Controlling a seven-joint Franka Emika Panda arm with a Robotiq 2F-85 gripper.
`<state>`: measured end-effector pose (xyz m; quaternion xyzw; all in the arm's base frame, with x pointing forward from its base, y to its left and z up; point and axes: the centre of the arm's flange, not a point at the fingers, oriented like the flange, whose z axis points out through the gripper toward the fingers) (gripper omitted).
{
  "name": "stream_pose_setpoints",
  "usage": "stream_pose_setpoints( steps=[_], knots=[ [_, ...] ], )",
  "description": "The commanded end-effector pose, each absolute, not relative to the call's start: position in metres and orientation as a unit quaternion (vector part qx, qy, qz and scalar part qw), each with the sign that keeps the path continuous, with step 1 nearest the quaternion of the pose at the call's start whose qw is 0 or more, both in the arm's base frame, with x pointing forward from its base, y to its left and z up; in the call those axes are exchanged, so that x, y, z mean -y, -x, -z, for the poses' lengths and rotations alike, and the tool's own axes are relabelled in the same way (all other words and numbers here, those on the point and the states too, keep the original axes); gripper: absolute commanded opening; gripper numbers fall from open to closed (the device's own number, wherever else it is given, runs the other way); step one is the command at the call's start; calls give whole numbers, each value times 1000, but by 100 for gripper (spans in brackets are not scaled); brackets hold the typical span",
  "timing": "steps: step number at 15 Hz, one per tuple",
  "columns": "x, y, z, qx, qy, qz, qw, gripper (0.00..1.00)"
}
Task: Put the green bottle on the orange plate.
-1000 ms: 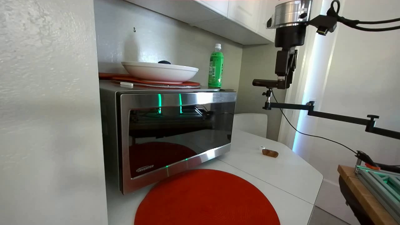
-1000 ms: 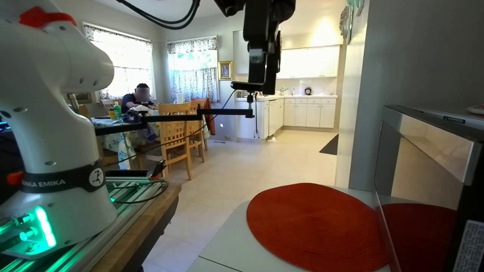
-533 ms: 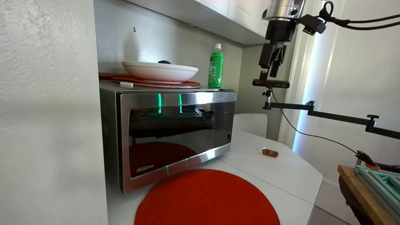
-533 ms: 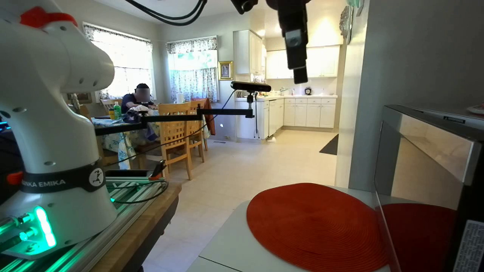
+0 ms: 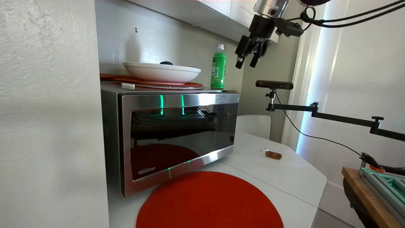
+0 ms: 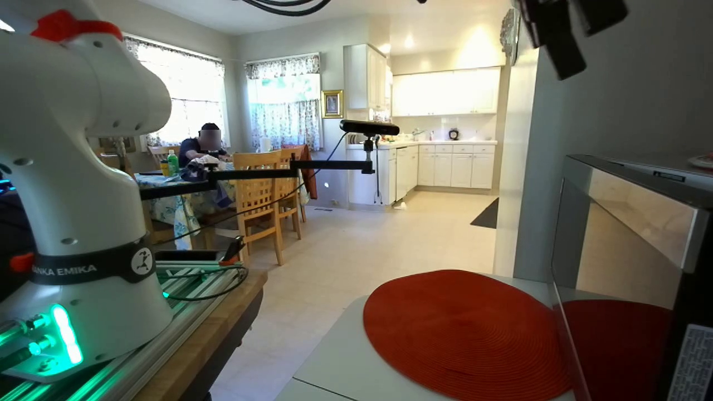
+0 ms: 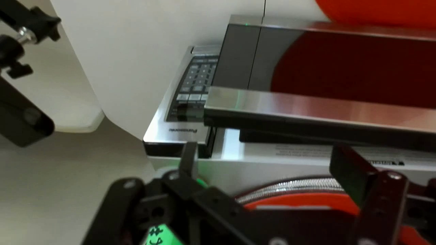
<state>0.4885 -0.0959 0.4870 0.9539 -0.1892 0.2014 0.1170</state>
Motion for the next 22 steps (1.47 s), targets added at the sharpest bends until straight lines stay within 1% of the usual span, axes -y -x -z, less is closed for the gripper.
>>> stream_pose_setpoints(
  steps=[1, 6, 12, 22],
  knots=[
    [104, -523, -502, 211, -939, -236, 135, 100],
    [129, -549, -538, 243, -917, -265, 170, 100],
    [170, -568, -555, 292, -893, -293, 176, 100],
    [205, -600, -569, 340, -862, -336, 170, 100]
  ],
)
